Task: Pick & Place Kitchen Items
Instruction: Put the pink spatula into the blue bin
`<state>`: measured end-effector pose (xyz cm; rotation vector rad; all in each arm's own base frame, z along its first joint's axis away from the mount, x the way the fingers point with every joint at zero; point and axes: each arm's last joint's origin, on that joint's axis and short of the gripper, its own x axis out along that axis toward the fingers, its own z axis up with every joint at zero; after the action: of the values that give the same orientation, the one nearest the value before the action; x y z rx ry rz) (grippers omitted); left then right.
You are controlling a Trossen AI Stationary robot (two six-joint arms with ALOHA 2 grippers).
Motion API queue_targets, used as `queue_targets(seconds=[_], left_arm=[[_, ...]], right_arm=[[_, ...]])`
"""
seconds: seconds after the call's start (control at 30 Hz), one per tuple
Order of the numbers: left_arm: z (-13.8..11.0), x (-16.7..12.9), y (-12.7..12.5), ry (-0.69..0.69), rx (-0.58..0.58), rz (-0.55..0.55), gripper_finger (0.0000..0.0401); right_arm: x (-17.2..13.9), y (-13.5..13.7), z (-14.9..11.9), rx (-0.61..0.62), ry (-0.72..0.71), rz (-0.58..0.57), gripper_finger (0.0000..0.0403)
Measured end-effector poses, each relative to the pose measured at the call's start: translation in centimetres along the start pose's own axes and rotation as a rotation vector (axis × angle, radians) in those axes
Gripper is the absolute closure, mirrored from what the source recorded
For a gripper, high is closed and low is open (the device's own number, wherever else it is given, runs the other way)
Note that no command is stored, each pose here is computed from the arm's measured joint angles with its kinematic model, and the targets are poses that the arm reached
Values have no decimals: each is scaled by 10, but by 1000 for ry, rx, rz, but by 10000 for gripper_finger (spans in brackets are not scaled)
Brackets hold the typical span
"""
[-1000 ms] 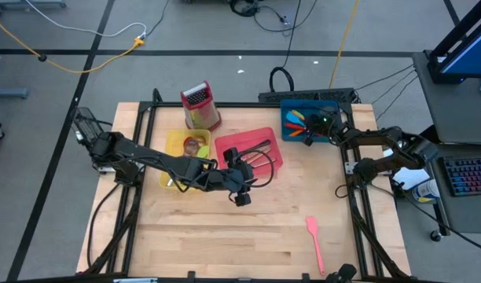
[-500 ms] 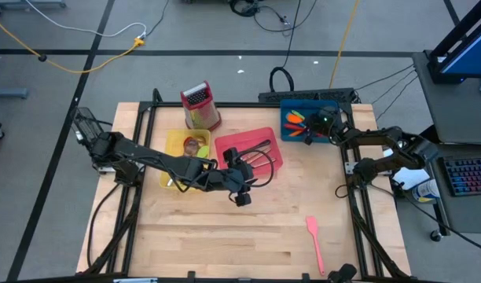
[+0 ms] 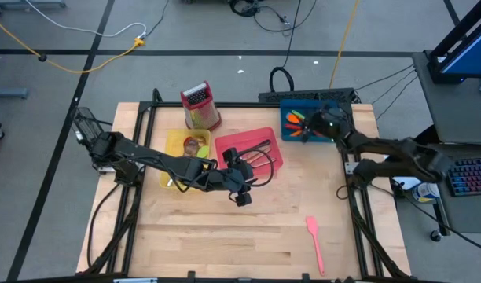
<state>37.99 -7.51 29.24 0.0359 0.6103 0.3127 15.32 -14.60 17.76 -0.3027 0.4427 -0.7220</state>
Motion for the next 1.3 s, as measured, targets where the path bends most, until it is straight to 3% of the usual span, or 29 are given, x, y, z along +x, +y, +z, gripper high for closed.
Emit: queue_targets(seconds=[0.23, 0.43, 0.53, 0.73, 0.97, 1.3], left_arm=[[0, -1, -1, 0, -4, -3, 217], [-1, -1, -3, -1, -7, -6, 217], [-1, -1, -3, -1, -20, -6, 217], [-1, -1, -3, -1, -23, -6, 217], [0, -1, -2, -1, -25, -6, 217], [0, -1, -2, -1, -29, -5, 217]], right_arm=[[-31, 24, 38, 50, -228, 122, 277], [-54, 44, 53, 102, -310, 266, 278], [-63, 55, 59, 185, -339, 354, 277], [-79, 81, 65, 329, -336, 554, 277], [-97, 111, 66, 329, -302, 745, 277], [-121, 137, 66, 395, -259, 805, 277]])
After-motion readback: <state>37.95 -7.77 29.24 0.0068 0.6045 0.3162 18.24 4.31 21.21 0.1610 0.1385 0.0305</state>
